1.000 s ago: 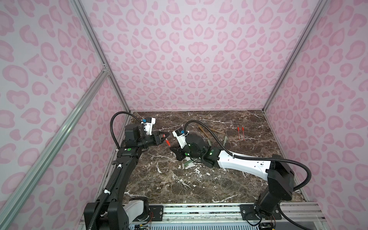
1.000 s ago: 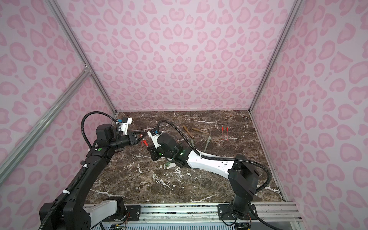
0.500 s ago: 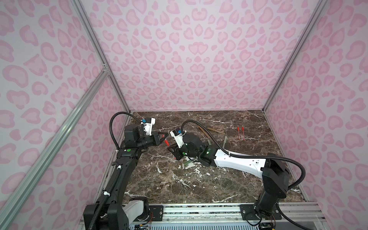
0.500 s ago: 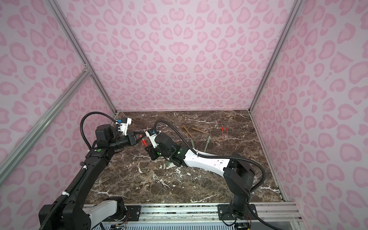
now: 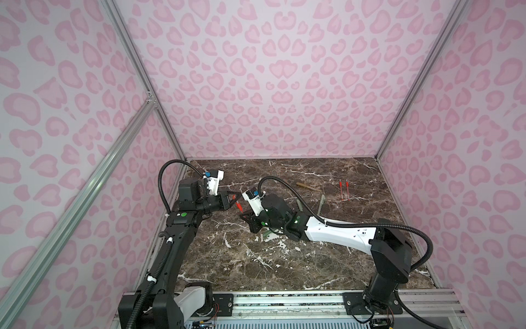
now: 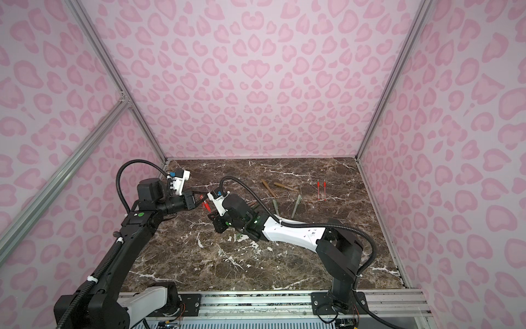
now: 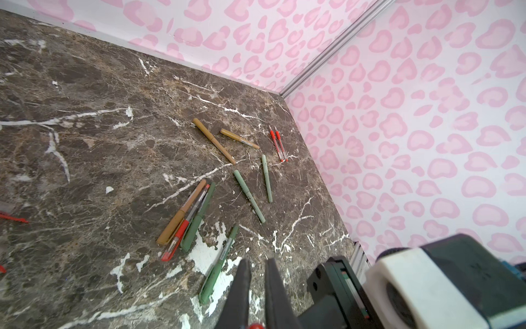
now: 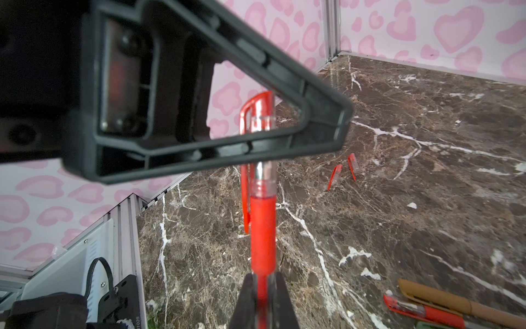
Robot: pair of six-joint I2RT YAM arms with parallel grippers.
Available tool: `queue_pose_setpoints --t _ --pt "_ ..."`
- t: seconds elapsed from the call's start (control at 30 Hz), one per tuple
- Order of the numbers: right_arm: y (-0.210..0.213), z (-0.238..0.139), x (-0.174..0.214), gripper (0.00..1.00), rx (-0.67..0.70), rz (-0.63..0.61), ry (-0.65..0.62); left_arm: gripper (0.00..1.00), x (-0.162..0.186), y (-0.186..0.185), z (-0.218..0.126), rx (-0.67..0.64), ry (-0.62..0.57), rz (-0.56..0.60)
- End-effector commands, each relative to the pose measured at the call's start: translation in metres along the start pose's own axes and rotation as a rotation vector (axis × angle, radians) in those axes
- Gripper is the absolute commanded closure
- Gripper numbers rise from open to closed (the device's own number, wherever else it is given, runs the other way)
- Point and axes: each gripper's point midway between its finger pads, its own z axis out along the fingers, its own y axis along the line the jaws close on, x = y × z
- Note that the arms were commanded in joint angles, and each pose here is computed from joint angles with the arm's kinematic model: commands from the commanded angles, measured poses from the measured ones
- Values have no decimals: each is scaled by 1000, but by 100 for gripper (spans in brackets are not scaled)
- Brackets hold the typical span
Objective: Open the pen caps
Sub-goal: 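Pull the pen body out of the cap held by the left gripper, then drop the red cap with the left gripper while the right gripper withdraws, then carry the uncapped red pen with the right gripper beside the two uncapped pens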
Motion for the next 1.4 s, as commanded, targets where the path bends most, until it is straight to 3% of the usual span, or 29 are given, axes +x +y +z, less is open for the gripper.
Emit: queue_pose_setpoints --t 0.0,0.33,0.6,0.73,1.13,1.37 --pt "-21 -5 55 100 61 49 126 96 -26 -1 -7 -47 -78 108" --pt "-42 -38 65 100 137 86 101 96 -42 27 -16 -199 -92 106" --pt "-79 -83 53 100 262 145 74 96 -34 102 -17 -517 28 106" --pt "-100 -112 52 100 341 172 74 97 -18 149 -15 -660 127 50" --pt "-161 -202 62 100 566 273 33 96 19 234 15 -776 395 -97" --pt "-175 -238 71 100 613 304 -9 95 31 266 28 -809 494 -137"
